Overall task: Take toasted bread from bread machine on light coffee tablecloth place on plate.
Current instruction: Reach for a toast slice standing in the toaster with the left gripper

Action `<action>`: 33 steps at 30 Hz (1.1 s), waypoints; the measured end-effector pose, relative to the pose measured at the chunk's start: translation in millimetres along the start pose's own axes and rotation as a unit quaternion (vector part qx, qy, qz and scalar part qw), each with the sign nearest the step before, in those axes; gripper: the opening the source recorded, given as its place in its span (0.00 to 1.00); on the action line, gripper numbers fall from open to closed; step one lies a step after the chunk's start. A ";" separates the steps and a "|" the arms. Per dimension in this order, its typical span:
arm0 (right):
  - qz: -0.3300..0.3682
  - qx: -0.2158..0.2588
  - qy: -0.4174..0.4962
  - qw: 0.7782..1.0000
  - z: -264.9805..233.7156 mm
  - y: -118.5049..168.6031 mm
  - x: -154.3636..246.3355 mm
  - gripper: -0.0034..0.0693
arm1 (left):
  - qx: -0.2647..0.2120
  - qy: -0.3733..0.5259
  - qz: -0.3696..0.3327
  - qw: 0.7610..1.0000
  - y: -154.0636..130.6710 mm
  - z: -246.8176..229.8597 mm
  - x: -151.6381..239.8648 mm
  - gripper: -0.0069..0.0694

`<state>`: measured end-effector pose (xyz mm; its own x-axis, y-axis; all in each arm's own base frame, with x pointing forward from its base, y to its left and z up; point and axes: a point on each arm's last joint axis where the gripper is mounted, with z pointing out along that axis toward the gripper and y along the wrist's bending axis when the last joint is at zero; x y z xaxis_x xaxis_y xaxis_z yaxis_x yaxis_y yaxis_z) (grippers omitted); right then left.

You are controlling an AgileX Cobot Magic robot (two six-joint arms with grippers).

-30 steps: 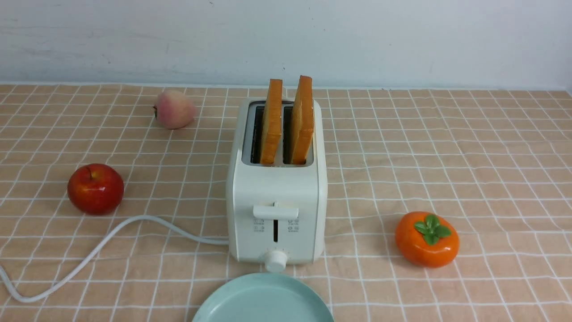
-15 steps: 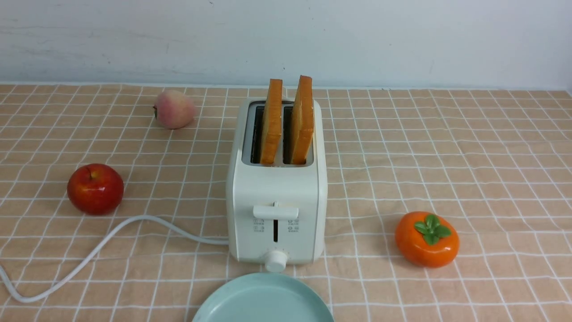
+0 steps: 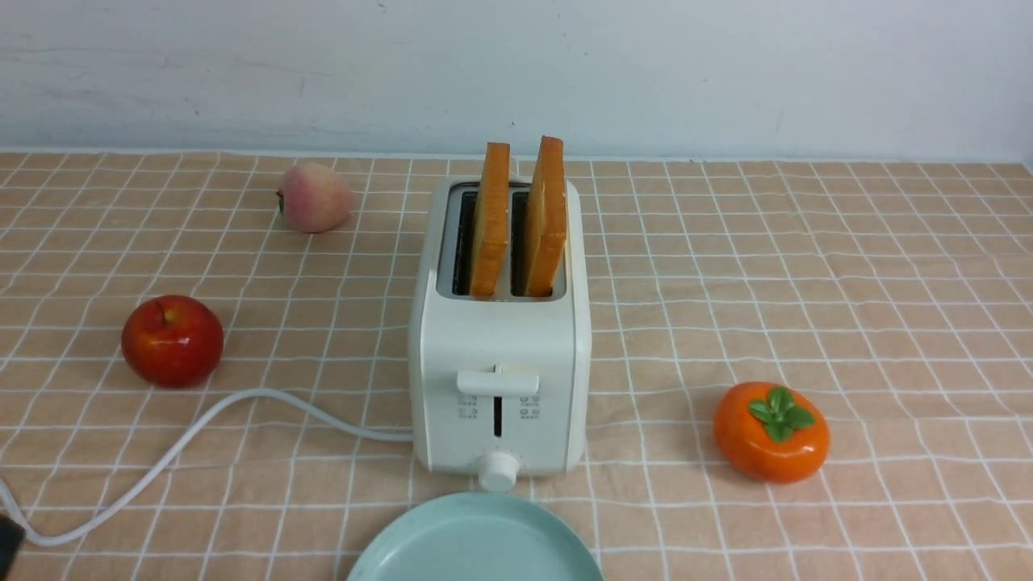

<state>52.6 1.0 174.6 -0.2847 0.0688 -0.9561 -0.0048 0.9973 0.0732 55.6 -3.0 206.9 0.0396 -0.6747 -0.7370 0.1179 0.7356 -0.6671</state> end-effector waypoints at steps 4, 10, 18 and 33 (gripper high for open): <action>0.023 -0.008 -0.004 1.000 0.0 1.5 -0.7 0.38 | 0.024 -0.071 -0.052 0.996 -3.6 -1.0 -13.0 0.40; 0.192 -0.050 -0.064 0.978 -0.5 6.6 -11.7 0.38 | 0.047 -0.167 -0.105 0.979 -5.2 -5.5 -30.7 0.40; 0.250 -0.063 -0.136 0.957 -3.4 4.7 -25.2 0.38 | 0.035 -0.159 -0.151 0.975 -1.8 -4.8 -29.1 0.40; 0.253 -0.073 -0.227 0.938 -14.8 2.7 -50.8 0.36 | 0.042 -0.144 -0.219 0.964 -5.7 -4.5 -31.6 0.18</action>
<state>52.8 -0.2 227.6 0.1508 0.5693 -0.8082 -0.1196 0.8220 0.5567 49.2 14.4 233.5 0.2409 -0.9174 -0.3168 0.2655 0.3763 -0.8877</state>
